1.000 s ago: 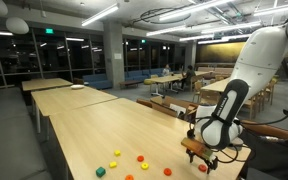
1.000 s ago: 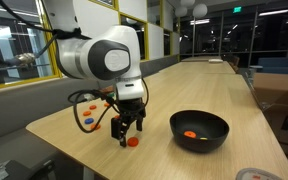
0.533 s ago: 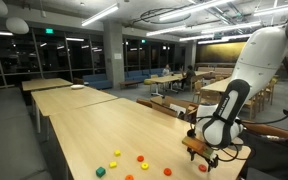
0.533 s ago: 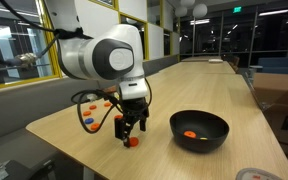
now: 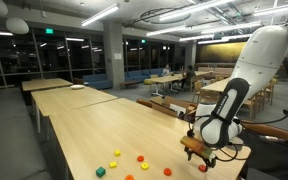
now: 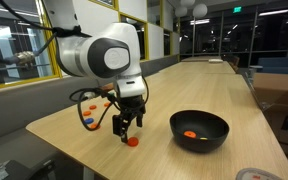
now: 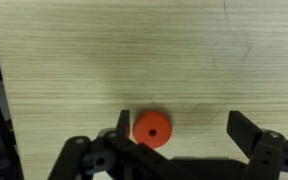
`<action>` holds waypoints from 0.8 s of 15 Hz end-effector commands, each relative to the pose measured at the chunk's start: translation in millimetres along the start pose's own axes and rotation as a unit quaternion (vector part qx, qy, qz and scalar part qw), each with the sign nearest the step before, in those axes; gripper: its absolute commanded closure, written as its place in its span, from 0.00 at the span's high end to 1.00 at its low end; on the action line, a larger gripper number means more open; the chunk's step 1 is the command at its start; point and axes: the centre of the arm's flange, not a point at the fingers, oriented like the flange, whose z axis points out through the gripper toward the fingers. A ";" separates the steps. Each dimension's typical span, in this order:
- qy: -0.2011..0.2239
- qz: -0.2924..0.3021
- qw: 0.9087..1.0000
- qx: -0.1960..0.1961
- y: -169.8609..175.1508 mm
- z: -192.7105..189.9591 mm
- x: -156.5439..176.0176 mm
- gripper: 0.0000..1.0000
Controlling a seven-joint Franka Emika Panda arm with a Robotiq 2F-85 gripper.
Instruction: Put some of the rings in the bowl
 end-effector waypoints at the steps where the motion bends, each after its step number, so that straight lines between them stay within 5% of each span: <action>1: -0.020 -0.002 1.000 0.016 4.0 -3.5 5.1 1.00; 12: -0.035 0.007 0.999 0.013 13.0 -3.1 14.2 1.00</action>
